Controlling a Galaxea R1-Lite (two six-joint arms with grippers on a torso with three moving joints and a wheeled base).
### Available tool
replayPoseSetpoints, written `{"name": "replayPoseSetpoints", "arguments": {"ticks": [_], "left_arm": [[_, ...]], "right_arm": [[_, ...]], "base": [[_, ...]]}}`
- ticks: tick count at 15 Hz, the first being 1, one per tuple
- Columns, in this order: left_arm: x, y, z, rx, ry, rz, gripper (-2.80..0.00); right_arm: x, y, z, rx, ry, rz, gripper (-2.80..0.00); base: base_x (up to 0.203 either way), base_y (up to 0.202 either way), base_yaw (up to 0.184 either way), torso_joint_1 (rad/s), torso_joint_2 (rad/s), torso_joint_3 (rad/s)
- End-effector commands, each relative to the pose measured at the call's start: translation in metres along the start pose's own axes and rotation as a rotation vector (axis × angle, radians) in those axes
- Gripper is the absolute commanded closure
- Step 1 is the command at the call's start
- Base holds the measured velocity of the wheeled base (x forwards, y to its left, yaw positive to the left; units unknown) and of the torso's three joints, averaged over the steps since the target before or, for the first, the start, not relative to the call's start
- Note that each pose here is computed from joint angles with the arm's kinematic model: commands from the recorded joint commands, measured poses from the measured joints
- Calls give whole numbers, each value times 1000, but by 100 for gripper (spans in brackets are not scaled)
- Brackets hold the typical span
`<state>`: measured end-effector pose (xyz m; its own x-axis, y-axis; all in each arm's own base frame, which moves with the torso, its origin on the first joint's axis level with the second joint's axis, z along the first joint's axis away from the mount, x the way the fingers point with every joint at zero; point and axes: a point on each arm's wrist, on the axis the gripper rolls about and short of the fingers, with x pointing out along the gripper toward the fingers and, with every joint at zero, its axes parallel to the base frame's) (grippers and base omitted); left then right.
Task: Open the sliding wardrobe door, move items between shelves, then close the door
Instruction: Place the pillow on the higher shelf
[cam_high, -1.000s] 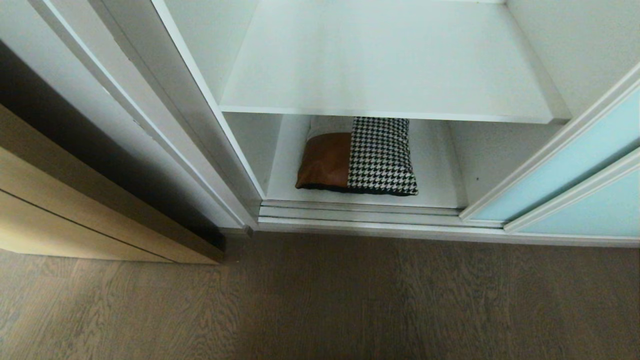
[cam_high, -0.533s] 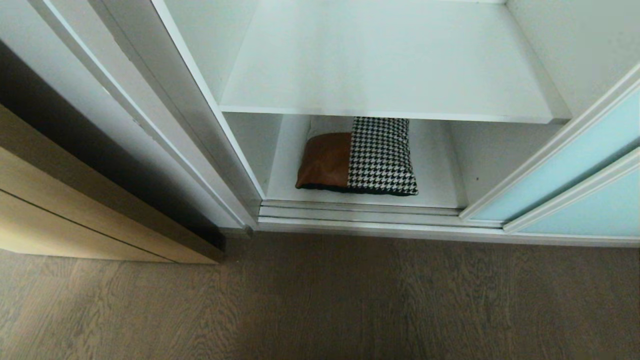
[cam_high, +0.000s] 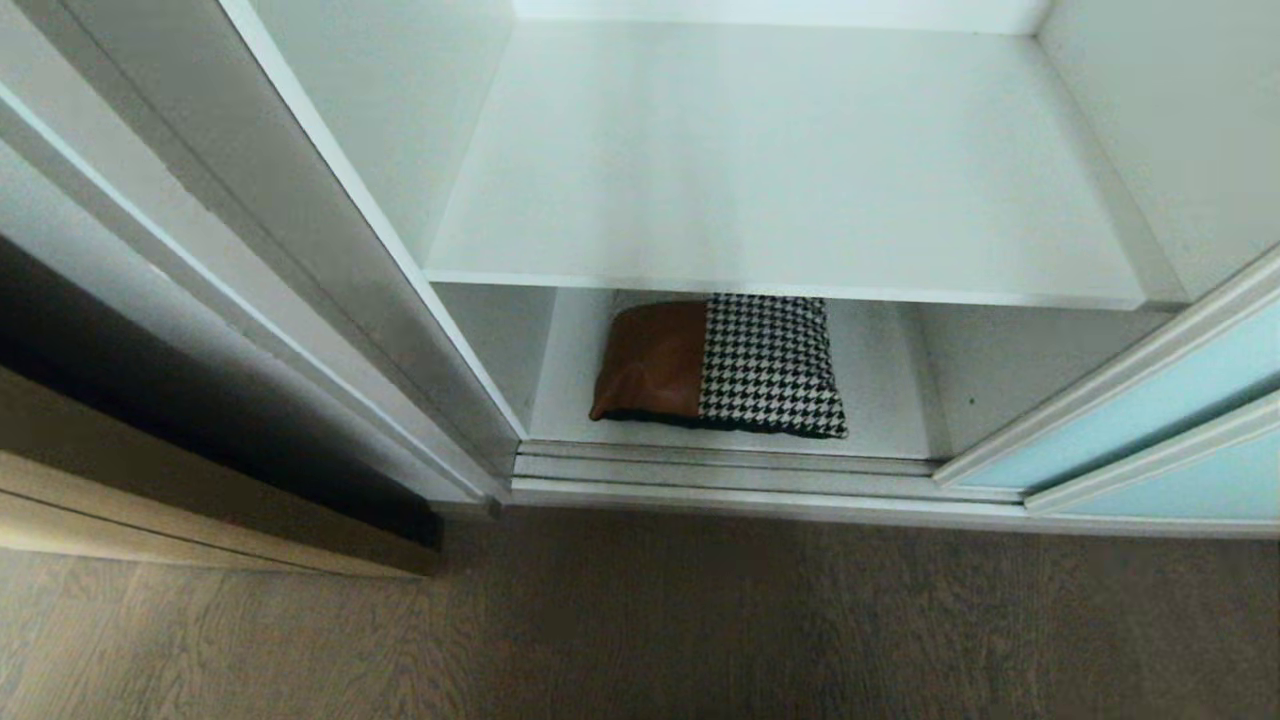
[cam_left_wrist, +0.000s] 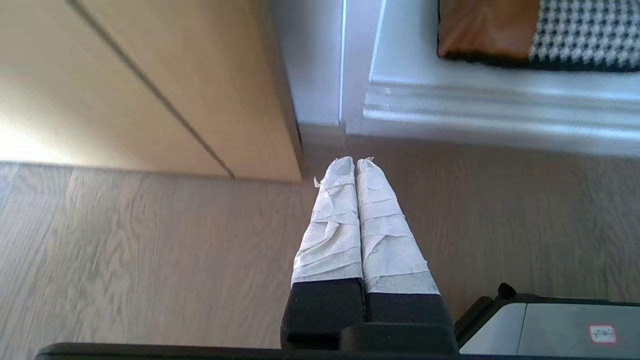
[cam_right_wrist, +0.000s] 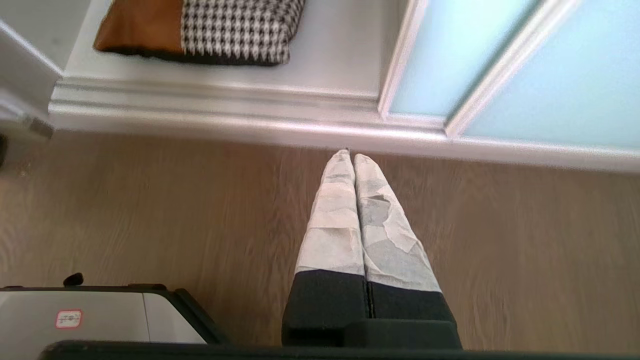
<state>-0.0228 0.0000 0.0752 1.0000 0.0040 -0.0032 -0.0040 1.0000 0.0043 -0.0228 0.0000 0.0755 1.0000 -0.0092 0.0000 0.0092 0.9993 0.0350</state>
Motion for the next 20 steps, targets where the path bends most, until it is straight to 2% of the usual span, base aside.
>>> {"name": "replayPoseSetpoints", "arguments": {"ticks": [1,5,20], "left_arm": [[0,0,0,0,3,1,0],[0,0,0,0,3,1,0],[0,0,0,0,3,1,0]], "right_arm": [[0,0,0,0,1,0,0],[0,0,0,0,0,0,0],[0,0,0,0,0,0,0]], "base": [[198,0,3,2,5,2],[164,0,2,5,6,0],[0,0,0,0,0,0]]}}
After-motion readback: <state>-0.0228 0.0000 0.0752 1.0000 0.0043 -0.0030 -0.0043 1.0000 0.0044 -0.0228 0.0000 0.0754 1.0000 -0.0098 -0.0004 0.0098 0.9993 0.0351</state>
